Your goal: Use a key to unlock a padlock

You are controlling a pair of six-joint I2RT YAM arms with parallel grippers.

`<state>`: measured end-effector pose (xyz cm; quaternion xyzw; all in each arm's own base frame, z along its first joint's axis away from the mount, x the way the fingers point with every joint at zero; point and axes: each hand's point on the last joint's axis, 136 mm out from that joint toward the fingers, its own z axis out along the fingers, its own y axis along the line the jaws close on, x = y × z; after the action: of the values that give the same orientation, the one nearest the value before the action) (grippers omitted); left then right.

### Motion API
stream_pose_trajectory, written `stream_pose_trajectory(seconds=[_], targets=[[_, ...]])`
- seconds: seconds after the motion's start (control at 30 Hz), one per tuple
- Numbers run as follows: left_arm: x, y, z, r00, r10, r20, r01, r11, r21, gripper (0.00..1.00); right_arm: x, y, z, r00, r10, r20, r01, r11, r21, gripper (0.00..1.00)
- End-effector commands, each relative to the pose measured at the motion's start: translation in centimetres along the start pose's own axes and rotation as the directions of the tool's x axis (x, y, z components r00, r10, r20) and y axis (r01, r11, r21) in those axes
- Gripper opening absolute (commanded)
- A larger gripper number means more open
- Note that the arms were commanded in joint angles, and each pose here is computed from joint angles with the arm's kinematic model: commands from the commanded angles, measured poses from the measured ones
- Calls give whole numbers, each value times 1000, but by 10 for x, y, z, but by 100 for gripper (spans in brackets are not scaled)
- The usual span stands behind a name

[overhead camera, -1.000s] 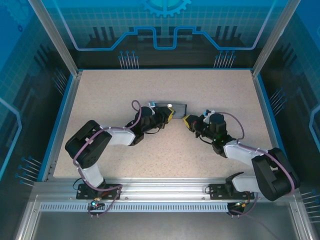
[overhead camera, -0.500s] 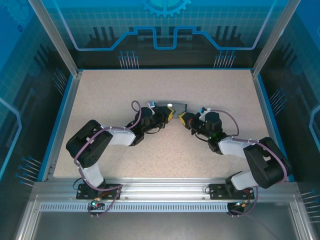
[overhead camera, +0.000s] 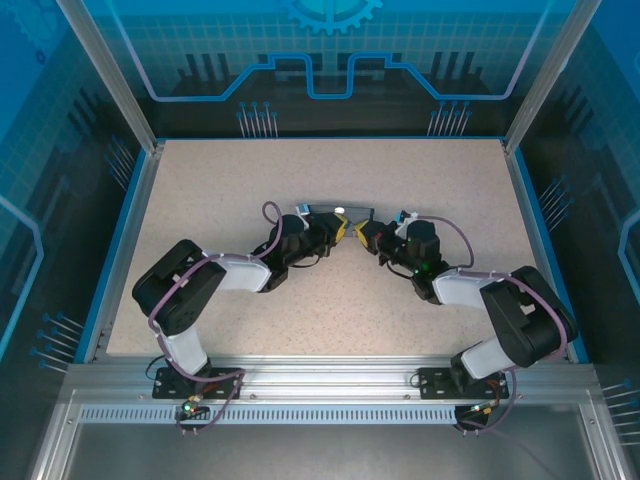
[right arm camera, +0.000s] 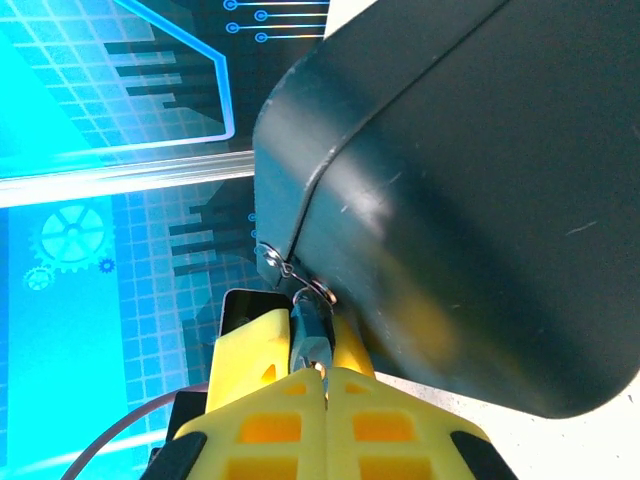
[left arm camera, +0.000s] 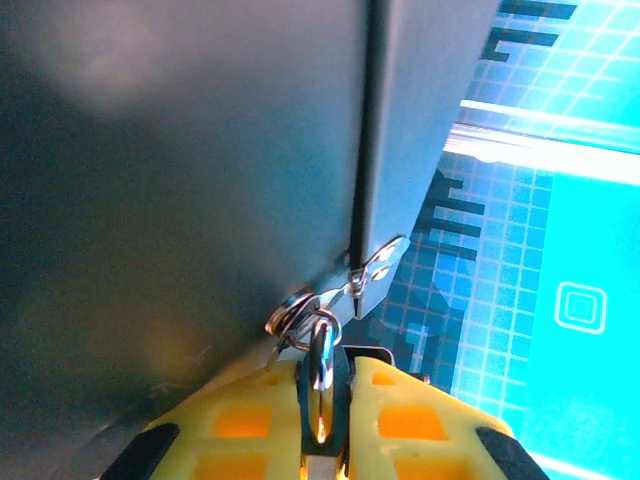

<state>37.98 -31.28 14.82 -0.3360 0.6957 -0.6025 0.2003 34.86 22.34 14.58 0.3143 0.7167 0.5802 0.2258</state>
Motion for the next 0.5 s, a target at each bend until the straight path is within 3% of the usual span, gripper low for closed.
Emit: stream_pose_trajectory(seconds=[0.0,0.47], targets=[[2,-10,1,1000,-7,1,7,998,56,0,2,14,6,1000,-13,1,13,999,-41,0],[2,-11,2,1000,-3,0,3,998,56,0,3,16,11,1000,-11,-10,10,999,-48,0]])
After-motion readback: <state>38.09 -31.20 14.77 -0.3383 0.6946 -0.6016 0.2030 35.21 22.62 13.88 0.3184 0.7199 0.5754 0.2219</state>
